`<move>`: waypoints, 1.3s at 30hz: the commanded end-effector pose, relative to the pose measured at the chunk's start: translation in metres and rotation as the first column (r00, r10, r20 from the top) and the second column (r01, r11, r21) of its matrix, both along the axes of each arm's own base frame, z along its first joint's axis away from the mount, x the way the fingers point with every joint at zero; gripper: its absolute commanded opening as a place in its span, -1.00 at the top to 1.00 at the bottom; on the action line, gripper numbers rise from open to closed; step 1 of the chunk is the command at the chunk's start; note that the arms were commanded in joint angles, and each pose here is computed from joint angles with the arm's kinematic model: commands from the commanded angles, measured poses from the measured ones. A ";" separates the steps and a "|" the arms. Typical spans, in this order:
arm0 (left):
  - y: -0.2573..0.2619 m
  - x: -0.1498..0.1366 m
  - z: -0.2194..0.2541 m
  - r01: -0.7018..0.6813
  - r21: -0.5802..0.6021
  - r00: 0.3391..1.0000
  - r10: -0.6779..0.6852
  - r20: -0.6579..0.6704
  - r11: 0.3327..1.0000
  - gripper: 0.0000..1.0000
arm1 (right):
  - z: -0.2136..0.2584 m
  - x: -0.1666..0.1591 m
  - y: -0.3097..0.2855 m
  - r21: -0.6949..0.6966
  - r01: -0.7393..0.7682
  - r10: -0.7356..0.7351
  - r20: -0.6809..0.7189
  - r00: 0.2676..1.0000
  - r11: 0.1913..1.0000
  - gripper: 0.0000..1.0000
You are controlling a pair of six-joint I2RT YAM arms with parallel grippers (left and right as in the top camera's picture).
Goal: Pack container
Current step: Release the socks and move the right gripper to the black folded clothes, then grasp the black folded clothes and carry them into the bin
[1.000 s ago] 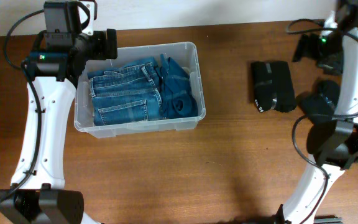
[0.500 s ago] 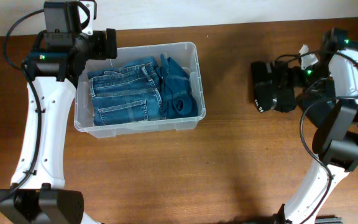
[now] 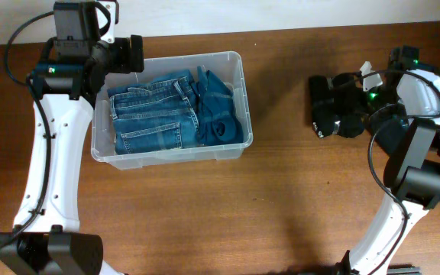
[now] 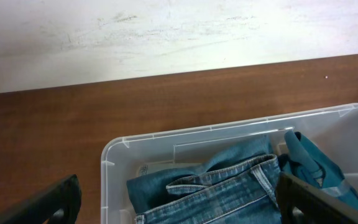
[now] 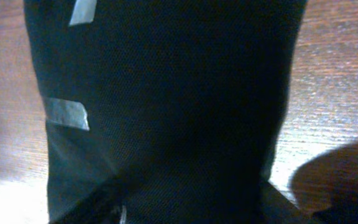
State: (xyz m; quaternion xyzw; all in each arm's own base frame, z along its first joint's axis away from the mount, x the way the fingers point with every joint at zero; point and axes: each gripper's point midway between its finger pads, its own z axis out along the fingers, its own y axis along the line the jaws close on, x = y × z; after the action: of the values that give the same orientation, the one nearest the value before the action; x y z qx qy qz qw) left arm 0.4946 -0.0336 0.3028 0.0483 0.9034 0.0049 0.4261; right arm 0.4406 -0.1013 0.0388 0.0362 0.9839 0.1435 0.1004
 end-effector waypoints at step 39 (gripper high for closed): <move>0.002 0.008 0.020 0.000 0.012 0.997 -0.001 0.075 1.000 -0.98 | 0.204 0.003 0.325 0.084 0.010 -0.022 0.134 0.991 0.996 0.92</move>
State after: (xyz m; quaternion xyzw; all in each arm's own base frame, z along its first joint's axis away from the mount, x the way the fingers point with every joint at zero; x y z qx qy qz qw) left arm 0.5020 -0.0342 0.3124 0.0474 0.8926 0.0044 0.4482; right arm 0.4369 0.2246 0.2459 -0.0285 0.9540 0.2699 0.1275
